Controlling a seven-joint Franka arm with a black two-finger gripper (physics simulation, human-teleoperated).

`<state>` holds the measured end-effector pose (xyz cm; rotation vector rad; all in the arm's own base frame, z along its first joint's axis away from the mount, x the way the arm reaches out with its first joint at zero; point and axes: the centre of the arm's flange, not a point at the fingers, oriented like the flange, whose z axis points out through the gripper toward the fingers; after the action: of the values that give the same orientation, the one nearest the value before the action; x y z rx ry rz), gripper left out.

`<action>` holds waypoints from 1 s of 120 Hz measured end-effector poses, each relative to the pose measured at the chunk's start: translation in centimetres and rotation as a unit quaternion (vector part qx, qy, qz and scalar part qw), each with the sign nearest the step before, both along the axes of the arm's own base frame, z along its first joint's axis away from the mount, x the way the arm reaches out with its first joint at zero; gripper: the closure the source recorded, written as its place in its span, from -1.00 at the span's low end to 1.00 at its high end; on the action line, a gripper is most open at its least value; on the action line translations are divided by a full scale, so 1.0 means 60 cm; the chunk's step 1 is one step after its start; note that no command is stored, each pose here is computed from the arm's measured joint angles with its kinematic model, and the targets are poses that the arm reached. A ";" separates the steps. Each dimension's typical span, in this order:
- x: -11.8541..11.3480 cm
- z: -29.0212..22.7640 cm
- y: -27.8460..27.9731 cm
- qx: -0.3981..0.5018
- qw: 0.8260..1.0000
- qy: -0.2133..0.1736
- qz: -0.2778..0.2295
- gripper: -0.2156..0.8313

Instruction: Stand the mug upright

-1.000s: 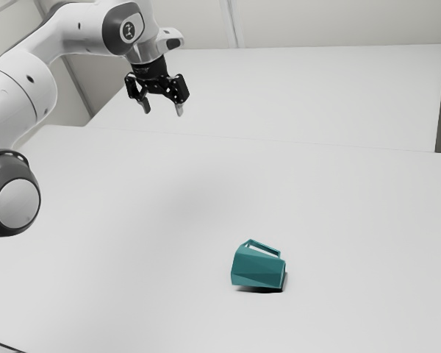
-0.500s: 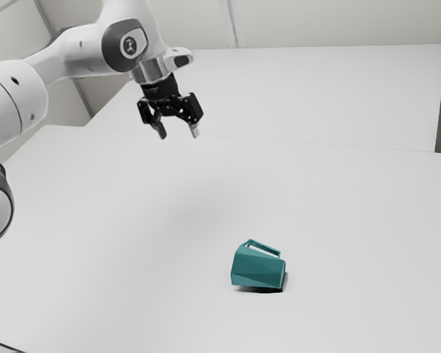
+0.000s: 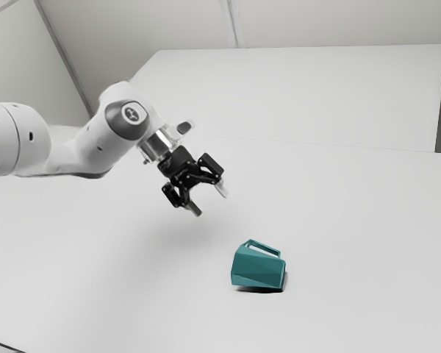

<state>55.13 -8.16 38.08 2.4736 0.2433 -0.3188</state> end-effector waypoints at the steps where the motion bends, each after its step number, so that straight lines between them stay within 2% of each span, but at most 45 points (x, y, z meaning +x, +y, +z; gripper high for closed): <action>1: -0.002 -0.001 0.000 -0.002 1.000 0.000 0.001 -0.59; 41: -0.073 -0.066 -0.043 -0.062 0.998 -0.002 -0.016 -0.59; 58: -0.090 -0.092 -0.061 -0.081 0.996 -0.008 -0.026 -0.59; 120: -0.084 -0.161 -0.091 -0.118 0.991 -0.043 -0.037 -0.59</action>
<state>50.08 -13.59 28.44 2.2584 0.0732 -0.2559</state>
